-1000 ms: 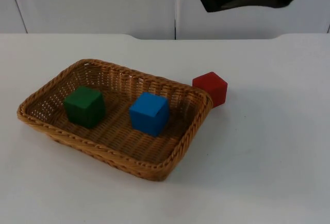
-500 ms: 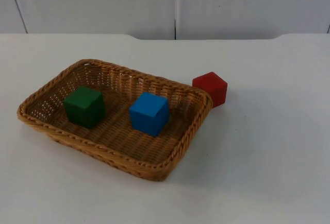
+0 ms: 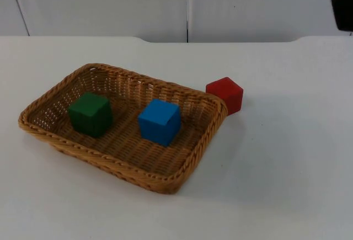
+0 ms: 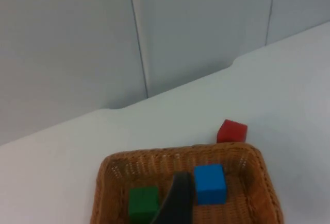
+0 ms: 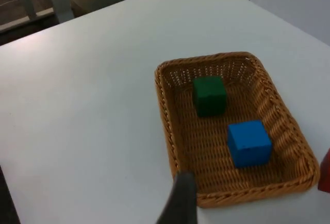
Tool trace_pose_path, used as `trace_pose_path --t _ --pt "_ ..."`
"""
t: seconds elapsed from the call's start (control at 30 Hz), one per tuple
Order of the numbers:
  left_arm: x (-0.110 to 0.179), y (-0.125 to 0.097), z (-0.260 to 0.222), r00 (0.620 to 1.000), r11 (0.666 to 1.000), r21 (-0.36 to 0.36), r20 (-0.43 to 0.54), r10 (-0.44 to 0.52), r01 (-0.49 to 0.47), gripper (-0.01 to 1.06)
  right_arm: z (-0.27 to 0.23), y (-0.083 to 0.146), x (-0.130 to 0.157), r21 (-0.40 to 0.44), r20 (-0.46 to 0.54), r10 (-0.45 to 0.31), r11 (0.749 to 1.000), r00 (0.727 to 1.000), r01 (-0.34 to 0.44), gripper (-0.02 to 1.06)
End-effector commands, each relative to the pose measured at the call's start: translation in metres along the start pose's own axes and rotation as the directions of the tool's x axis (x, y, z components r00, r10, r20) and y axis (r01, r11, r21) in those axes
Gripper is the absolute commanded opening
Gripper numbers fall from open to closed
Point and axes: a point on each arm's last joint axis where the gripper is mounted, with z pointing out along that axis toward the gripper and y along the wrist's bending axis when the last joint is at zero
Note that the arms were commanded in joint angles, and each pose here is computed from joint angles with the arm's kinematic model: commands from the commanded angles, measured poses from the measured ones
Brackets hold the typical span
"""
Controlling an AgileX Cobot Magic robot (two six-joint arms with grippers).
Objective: Pick up one cube with each hand and place exactly two cubes into the same basket, leaving the remaining cube outside.
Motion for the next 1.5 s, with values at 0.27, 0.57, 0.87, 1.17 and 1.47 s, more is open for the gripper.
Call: trace_pose_path --t 0.27,0.57,0.87,1.17,1.47 --pt "0.048 -0.013 -0.017 0.999 0.999 -0.032 -0.02 -0.034 0.033 0.77 -0.038 0.014 0.015 0.012 0.104 -0.002 1.0 0.995 0.001 0.69" --pt "0.08 -0.016 -0.039 0.998 0.984 -0.169 0.01 -0.054 0.055 0.77 -0.061 0.025 0.028 -0.005 0.15 0.011 1.0 0.989 -0.01 0.69" --pt "0.104 -0.016 -0.042 0.993 0.968 -0.223 -0.009 -0.116 0.111 0.77 -0.074 0.032 0.045 -0.016 0.161 0.017 1.0 0.987 -0.015 0.69" --pt "0.111 -0.008 -0.045 0.986 0.937 -0.329 -0.075 -0.152 0.119 0.77 -0.096 0.034 0.056 0.054 0.165 -0.014 0.999 0.986 0.005 0.69" --pt "0.114 -0.006 -0.046 0.981 0.926 -0.357 -0.098 -0.165 0.12 0.77 -0.122 0.032 0.08 0.185 0.094 0.045 0.981 0.995 -0.062 0.69"
